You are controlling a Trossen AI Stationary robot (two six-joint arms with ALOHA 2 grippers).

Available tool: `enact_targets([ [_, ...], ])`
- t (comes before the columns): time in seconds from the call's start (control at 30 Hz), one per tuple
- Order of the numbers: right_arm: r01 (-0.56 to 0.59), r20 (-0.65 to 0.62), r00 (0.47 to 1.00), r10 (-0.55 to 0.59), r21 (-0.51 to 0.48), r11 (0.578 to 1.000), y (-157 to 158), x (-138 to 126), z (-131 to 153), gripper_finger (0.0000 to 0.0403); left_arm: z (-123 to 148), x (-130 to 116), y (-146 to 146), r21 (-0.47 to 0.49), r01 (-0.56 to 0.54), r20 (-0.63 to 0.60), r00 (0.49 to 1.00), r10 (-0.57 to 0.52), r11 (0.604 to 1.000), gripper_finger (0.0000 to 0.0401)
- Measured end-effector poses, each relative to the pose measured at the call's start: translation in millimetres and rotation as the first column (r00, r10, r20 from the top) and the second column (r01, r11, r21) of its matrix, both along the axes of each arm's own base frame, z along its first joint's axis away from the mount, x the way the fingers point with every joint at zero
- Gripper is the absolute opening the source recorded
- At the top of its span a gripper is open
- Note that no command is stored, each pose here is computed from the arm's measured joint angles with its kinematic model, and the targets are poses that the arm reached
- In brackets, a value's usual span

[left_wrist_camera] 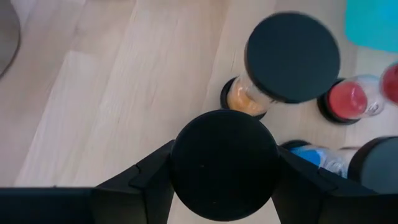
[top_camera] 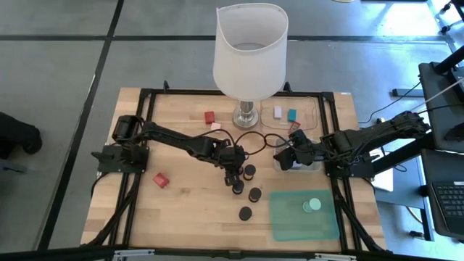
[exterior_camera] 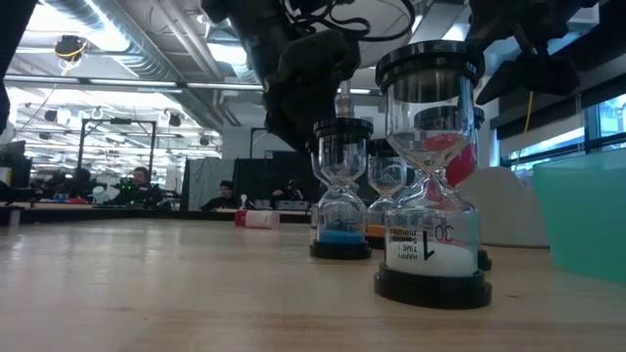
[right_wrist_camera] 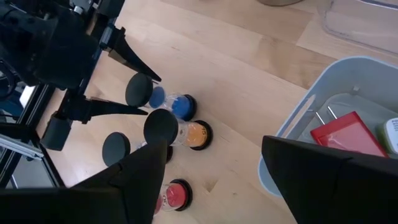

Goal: Pick & Place Office items
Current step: Move the hourglasses to the middle of the table

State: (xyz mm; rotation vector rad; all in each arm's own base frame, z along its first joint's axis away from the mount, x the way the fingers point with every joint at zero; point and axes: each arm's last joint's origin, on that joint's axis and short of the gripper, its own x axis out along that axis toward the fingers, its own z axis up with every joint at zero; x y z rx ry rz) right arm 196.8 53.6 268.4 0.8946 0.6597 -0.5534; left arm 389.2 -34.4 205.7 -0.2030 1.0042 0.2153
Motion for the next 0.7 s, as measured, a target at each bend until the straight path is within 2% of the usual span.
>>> enact_targets([
  [0.2,0.000,0.001,1.000,0.000,0.000,1.000,0.0,0.1,0.1,0.0267,0.4,0.6,0.6,0.000,-0.001,0.007,1.000,0.001,1.000,0.0218],
  [0.5,0.000,0.001,1.000,0.000,0.000,1.000,0.0,0.1,0.1,0.0267,1.0,1.6,0.7,0.003,0.000,0.019,1.000,0.000,1.000,0.0251],
  [0.7,0.000,0.001,1.000,0.000,0.000,1.000,0.0,0.1,0.1,0.0267,5.9,1.5,0.5,0.018,0.041,0.039,0.998,-0.041,0.999,0.0273],
])
